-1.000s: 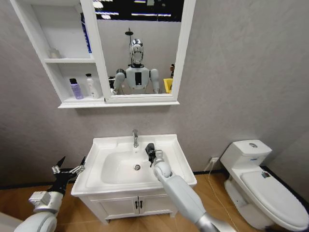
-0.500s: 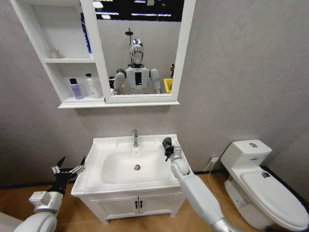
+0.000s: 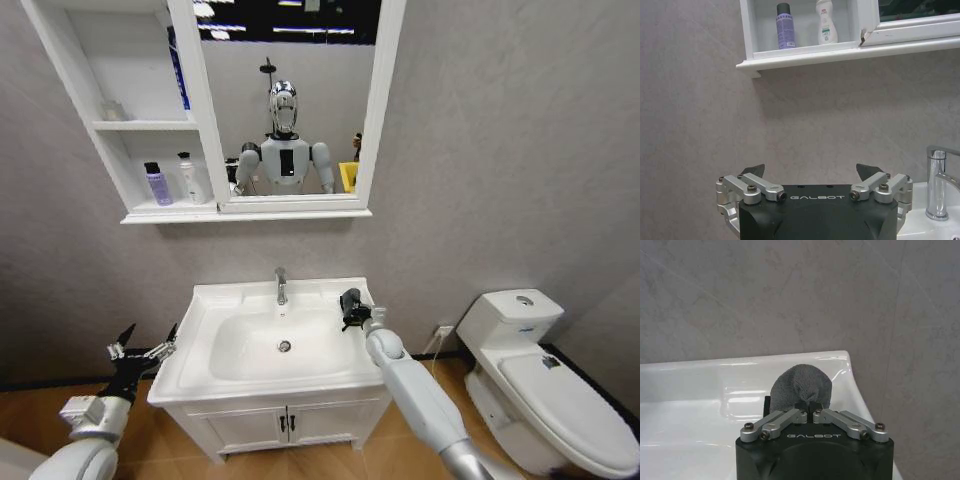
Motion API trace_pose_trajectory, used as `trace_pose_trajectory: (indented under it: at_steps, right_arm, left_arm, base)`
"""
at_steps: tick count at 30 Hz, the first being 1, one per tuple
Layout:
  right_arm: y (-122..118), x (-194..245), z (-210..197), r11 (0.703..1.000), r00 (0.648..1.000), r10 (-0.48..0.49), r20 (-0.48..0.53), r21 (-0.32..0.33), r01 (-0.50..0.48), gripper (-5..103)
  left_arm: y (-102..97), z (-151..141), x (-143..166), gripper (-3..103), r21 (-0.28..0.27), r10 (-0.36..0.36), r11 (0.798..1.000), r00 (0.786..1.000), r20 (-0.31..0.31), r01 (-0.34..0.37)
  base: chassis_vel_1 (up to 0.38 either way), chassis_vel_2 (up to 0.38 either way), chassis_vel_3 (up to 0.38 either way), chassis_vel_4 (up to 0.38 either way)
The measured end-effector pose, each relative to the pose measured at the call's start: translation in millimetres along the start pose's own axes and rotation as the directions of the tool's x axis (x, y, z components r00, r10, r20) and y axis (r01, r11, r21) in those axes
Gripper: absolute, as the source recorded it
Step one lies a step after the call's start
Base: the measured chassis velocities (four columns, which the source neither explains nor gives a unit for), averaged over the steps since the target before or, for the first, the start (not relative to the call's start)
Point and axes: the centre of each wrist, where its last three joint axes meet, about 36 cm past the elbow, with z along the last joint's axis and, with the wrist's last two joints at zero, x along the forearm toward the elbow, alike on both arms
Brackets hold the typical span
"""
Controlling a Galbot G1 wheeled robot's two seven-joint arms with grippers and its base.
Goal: Move facial cleanser and shampoo from washbasin to cabinet, then wipe washbasin with towel.
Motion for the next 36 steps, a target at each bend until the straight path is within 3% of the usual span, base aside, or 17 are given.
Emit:
trace_pose_trajectory:
  at_steps: [9, 11, 21, 27, 36]
  right_arm:
    - [-15.1, -2.5, -11.0, 0.999, 0.999, -0.045, 0.004, -0.009, 0.045, 1]
    - [-8.9, -5.7, -8.6, 0.996, 0.997, -0.073, -0.023, -0.062, 0.071, 1]
    - [10.9, -8.0, -6.6, 0.992, 0.998, -0.058, -0.002, -0.114, 0.057, 1]
    - [21.8, -8.5, -16.7, 0.991, 0.999, -0.036, 0.017, -0.13, 0.037, 1]
    - [18.7, -7.7, -8.4, 0.991, 1.0, -0.013, -0.005, -0.132, 0.012, 1]
  left_arm:
    - [0.0, 0.0, 0.0, 100, 0.0, 0.0, 1.0, 1.0, 0.0, 0.0]
    - [0.0, 0.0, 0.0, 100, 0.0, 0.0, 1.0, 1.0, 0.0, 0.0]
    - [0.0, 0.0, 0.0, 100, 0.0, 0.0, 1.0, 1.0, 0.0, 0.0]
    - [0.0, 0.0, 0.0, 100, 0.0, 0.0, 1.0, 1.0, 0.0, 0.0]
    - [0.0, 0.0, 0.0, 100, 0.0, 0.0, 1.0, 1.0, 0.0, 0.0]
  base:
    - [0.0, 0.0, 0.0, 0.0]
    - [0.0, 0.0, 0.0, 0.0]
    - [0.0, 0.0, 0.0, 0.0]
    - [0.0, 0.0, 0.0, 0.0]
    - [0.0, 0.0, 0.0, 0.0]
